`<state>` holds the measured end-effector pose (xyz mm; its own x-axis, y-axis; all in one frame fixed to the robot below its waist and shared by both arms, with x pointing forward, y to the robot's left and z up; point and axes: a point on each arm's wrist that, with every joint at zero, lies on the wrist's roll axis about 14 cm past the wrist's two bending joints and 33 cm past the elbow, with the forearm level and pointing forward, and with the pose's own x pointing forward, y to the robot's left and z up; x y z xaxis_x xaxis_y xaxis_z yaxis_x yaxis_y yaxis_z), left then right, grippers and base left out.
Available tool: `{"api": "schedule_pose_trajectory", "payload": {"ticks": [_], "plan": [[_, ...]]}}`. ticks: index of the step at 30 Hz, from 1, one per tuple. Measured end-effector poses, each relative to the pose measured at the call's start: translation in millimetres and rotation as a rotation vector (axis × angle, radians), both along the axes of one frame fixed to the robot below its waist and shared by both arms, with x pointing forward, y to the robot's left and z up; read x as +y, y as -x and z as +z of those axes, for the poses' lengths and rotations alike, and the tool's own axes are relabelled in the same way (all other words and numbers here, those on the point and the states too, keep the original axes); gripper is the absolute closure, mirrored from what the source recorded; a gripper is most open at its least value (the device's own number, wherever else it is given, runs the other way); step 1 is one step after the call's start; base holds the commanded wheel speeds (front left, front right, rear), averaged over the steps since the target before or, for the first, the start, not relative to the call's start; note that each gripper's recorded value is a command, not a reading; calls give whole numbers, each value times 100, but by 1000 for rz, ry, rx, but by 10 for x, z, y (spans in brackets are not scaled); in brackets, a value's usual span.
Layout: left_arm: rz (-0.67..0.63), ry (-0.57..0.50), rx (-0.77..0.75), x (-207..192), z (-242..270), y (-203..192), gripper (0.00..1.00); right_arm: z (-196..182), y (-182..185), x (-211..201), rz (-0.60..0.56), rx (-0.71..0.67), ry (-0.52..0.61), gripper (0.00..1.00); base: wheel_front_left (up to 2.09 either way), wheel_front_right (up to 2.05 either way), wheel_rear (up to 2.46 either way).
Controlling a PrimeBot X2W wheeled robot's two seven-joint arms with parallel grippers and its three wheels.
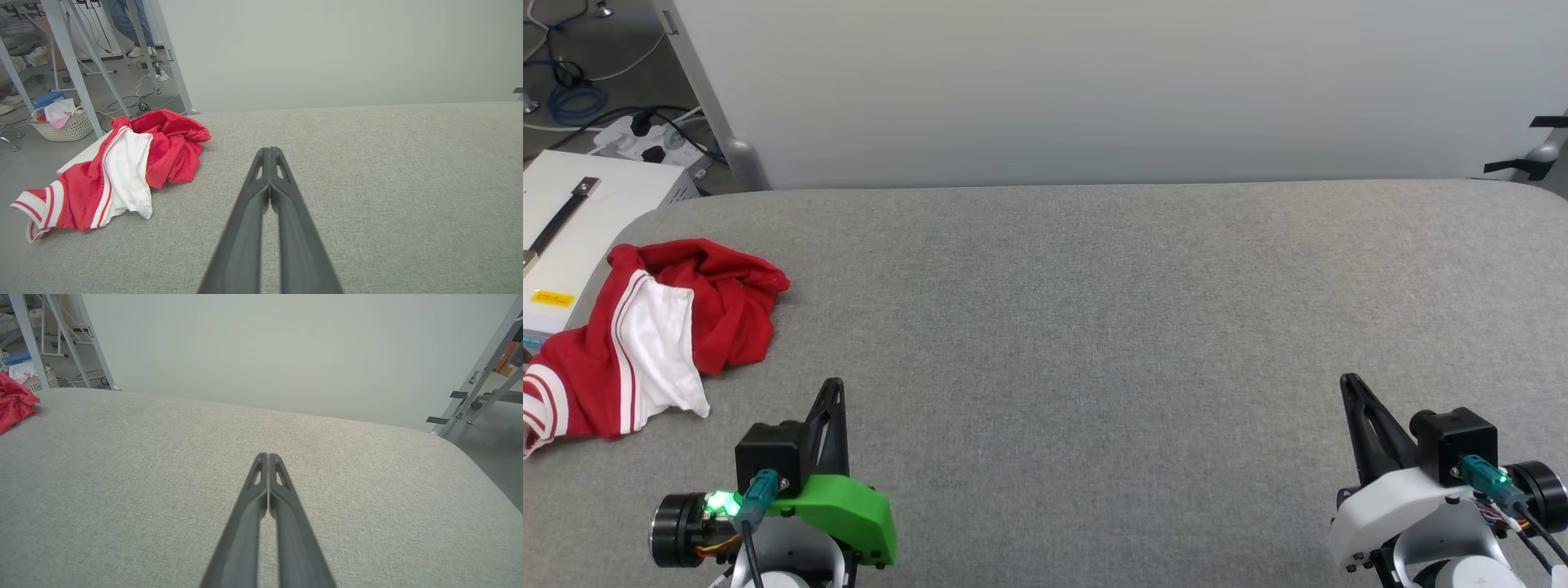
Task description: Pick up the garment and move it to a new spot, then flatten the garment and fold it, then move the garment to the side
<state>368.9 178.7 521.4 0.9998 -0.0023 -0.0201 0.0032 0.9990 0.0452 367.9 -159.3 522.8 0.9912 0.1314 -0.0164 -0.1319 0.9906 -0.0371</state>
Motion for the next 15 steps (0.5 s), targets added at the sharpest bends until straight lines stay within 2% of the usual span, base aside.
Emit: {"api": "schedule_pose_trajectory", "payload": {"ticks": [15], "plan": [[0, 0, 0, 0, 0, 0, 100, 0, 0, 0, 0, 0, 0, 100, 0, 0, 0]]}}
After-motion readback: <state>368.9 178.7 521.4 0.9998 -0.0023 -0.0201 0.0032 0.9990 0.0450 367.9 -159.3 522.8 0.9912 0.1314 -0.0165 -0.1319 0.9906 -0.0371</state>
